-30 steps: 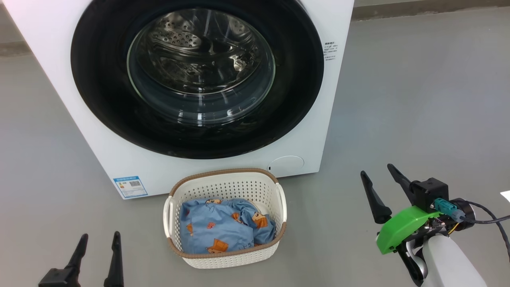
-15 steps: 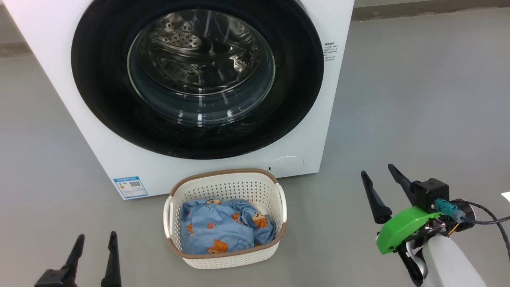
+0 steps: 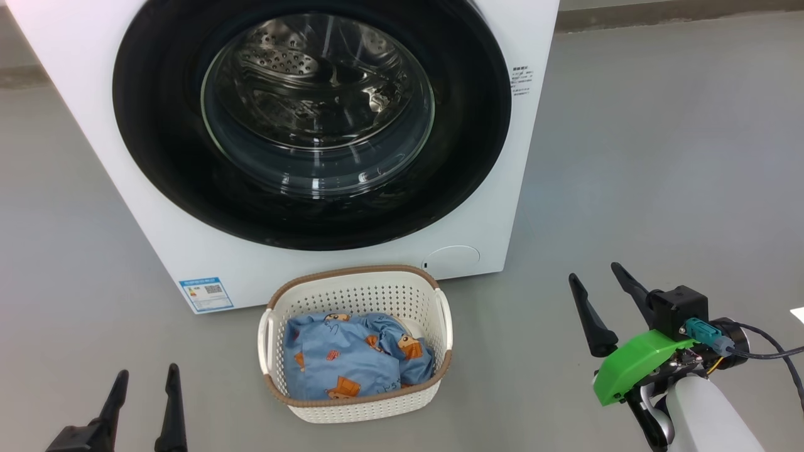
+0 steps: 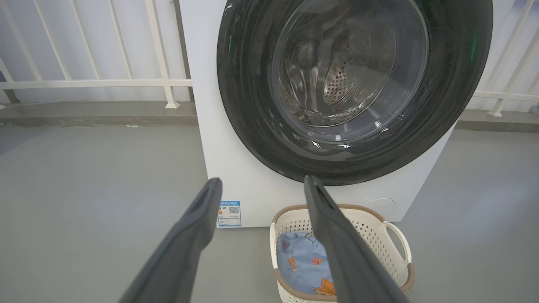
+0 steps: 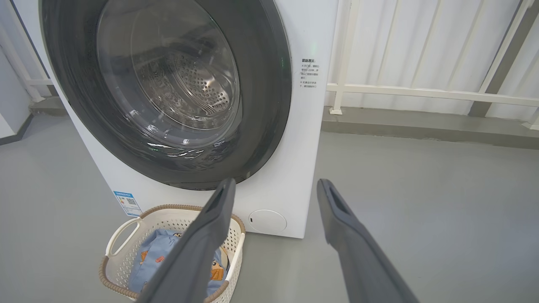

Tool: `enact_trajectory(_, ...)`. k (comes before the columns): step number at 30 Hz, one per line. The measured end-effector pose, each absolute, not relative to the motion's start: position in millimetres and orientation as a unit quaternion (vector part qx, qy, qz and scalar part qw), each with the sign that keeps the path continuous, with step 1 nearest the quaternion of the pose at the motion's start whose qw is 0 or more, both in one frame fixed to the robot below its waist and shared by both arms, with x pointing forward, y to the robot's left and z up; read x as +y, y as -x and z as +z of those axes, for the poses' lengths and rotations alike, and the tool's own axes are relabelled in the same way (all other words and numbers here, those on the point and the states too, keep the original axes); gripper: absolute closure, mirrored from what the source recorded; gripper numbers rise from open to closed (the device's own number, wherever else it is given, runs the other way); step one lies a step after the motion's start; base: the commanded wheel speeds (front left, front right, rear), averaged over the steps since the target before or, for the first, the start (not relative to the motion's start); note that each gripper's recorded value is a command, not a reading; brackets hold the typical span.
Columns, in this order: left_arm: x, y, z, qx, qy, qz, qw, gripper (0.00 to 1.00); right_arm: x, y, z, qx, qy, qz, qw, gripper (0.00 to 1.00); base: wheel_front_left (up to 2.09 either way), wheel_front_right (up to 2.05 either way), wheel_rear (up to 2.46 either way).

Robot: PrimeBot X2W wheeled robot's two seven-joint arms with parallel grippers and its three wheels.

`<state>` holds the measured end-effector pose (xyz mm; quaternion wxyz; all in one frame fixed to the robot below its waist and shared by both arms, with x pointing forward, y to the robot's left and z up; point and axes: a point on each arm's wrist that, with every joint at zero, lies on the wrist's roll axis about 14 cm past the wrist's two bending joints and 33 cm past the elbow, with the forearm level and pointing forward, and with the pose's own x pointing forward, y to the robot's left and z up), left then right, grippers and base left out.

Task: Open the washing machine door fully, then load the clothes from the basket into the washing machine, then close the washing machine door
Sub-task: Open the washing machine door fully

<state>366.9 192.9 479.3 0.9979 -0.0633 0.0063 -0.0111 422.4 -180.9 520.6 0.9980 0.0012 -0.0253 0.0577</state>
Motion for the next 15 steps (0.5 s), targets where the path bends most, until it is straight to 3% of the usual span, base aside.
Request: enact_trajectory(15, 194.0, -368.4, 479.0, 0.007, 0.064, -0.012, 0.998, 0.00, -181.3, -422.8, 522.3, -0.028, -0.001, 0.057, 0.998, 0.00, 0.00, 0.00, 0.00)
